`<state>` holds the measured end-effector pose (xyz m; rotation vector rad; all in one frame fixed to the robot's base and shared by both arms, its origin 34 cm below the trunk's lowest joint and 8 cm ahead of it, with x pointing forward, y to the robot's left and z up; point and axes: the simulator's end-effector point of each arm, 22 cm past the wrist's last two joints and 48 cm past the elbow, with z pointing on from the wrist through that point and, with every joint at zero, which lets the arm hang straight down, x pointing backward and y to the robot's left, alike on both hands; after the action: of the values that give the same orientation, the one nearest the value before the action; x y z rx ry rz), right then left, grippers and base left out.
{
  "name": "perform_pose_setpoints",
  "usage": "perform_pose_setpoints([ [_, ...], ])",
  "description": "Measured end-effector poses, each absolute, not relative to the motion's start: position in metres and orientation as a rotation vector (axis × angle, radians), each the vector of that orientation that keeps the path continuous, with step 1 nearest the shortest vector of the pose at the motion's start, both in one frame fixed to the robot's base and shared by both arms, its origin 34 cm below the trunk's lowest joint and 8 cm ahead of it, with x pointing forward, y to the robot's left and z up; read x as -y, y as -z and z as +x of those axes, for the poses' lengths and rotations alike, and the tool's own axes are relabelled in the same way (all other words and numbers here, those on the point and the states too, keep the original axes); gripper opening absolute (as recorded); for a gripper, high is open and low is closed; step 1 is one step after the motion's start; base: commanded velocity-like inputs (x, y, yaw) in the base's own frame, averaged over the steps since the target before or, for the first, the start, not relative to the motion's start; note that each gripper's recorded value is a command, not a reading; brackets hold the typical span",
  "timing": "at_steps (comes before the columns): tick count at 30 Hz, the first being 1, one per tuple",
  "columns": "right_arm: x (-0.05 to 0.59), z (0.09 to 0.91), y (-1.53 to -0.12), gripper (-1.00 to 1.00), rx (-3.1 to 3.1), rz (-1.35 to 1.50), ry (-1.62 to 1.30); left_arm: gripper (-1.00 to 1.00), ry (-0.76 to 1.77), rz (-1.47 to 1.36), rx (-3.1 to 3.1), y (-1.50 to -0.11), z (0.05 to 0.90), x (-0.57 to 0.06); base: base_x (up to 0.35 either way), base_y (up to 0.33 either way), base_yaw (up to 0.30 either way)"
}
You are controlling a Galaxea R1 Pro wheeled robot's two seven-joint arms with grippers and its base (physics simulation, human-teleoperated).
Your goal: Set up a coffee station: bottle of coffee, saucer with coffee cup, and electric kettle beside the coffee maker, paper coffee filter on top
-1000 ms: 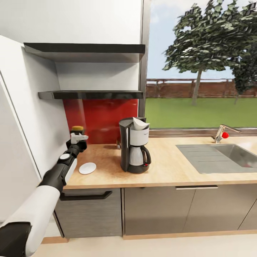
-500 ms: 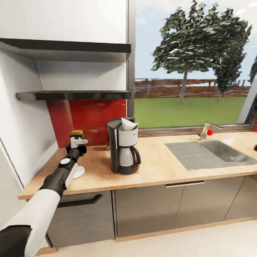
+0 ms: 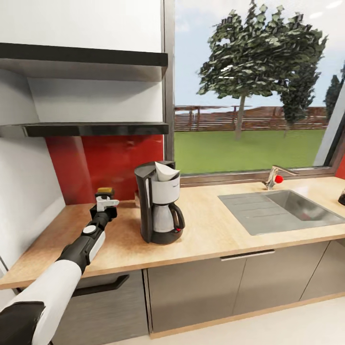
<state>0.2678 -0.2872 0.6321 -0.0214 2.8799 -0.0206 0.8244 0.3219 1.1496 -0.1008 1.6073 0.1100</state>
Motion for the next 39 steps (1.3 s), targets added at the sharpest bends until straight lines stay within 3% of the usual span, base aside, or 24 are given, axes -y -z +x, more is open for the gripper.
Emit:
perform_pose_setpoints([
  [9,0.289,0.268,-0.632,1.0,-2.88,-0.012,0.022,-1.0,-0.091,-0.095,-1.651,-1.117,0.814,-0.309,0.009,0.0,-0.087],
  [23,0.29,0.268,-0.632,1.0,-2.88,-0.014,0.026,-1.0,-0.102,-0.095,-1.66,-1.112,0.811,-0.316,0.249,0.01,-0.031],
  [39,0.29,0.267,-0.632,1.0,-2.881,-0.018,0.025,-1.0,-0.097,-0.096,-1.648,-1.073,0.788,-0.311,0.074,0.0,0.0],
])
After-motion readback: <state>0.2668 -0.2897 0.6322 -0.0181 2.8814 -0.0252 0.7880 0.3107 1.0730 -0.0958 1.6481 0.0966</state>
